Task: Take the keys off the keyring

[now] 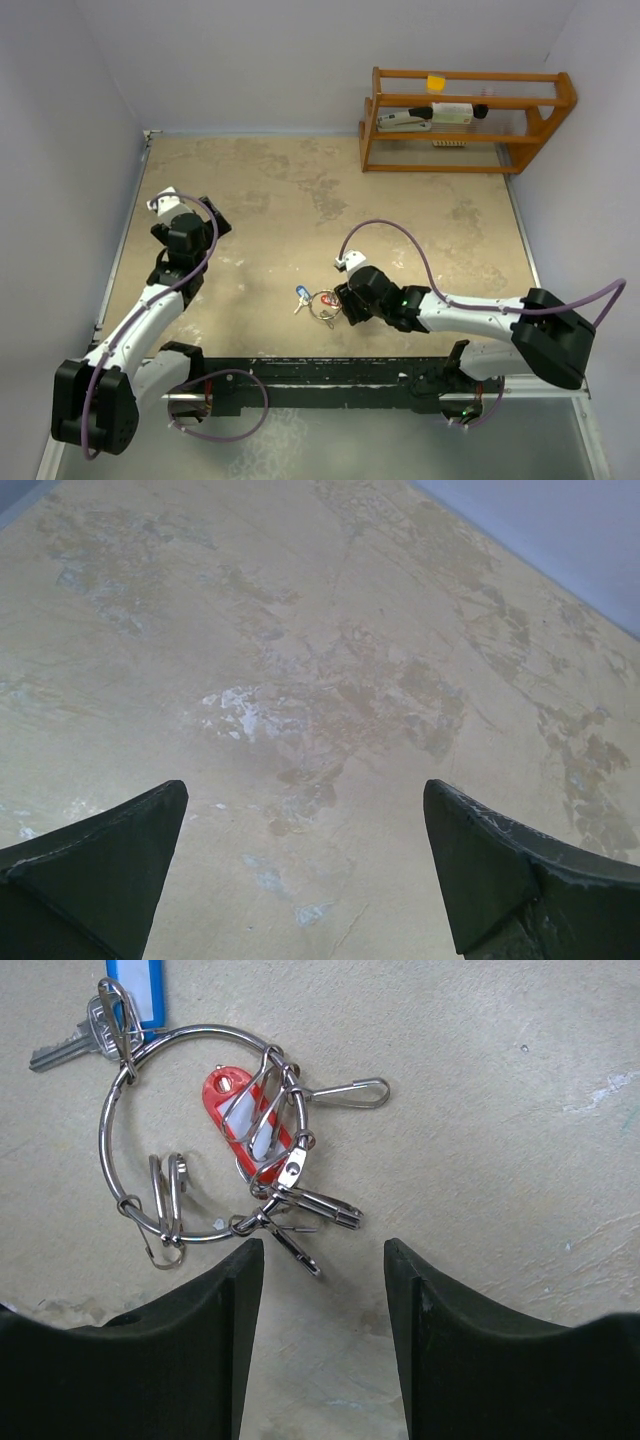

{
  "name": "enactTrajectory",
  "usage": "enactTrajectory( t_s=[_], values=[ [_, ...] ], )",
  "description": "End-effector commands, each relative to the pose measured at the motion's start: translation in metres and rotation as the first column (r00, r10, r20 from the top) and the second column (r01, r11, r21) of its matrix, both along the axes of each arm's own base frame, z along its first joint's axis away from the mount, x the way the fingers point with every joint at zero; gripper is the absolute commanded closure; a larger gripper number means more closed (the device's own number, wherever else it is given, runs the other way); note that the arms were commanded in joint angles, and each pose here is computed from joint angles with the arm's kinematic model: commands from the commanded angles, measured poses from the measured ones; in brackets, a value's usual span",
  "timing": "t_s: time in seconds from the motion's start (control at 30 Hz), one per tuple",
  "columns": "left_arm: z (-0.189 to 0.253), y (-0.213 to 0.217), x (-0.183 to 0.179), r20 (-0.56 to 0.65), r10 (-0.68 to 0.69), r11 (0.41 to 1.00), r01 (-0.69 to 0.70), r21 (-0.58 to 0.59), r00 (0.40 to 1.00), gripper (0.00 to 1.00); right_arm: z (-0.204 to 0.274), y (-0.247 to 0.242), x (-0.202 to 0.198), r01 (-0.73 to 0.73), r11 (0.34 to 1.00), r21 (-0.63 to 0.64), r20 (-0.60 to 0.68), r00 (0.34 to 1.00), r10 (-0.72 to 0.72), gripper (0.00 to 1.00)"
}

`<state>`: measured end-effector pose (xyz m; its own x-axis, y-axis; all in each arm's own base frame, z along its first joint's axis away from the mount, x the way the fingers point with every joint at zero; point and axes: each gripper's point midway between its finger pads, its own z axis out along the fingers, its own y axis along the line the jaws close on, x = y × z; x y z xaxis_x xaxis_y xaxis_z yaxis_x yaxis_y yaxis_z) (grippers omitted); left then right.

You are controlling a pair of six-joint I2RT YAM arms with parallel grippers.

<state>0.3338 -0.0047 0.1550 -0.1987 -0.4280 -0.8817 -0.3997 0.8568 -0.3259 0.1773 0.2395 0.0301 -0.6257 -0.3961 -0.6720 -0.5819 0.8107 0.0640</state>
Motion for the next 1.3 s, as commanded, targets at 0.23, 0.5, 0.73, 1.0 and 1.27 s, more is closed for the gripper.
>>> enactTrajectory(
  t_s=[0.23,0.5,0.73,1.0,1.27],
  values=[
    [0.041,-0.006,-0.002,0.217,-0.038,0.999,0.045,-0.026,0.975,0.01,0.001,0.023,0.007,-0.008,0.999,0.046,-0.007,1.0,0.009,0.49],
    [0.026,-0.017,0.012,0.085,-0.097,0.995,0.097,-0.007,0.992,0.0,0.0,0.032,0.02,-0.019,1.0,0.01,0.029,0.999,0.018,0.93],
    [0.026,-0.041,0.025,0.122,-0.203,0.977,0.21,-0.047,0.972,0.04,0.038,0.042,0.05,-0.009,1.0,-0.019,0.16,0.987,0.012,1.0],
    [0.041,-0.063,0.031,0.188,-0.327,0.941,0.337,-0.024,0.926,0.46,0.117,0.057,0.074,-0.021,0.999,0.05,0.321,0.947,0.004,1.0],
    [0.059,-0.1,0.025,0.304,-0.519,0.842,0.538,0.021,0.799,0.66,0.188,0.059,0.075,-0.045,0.992,0.115,0.377,0.926,-0.002,1.0]
  ],
)
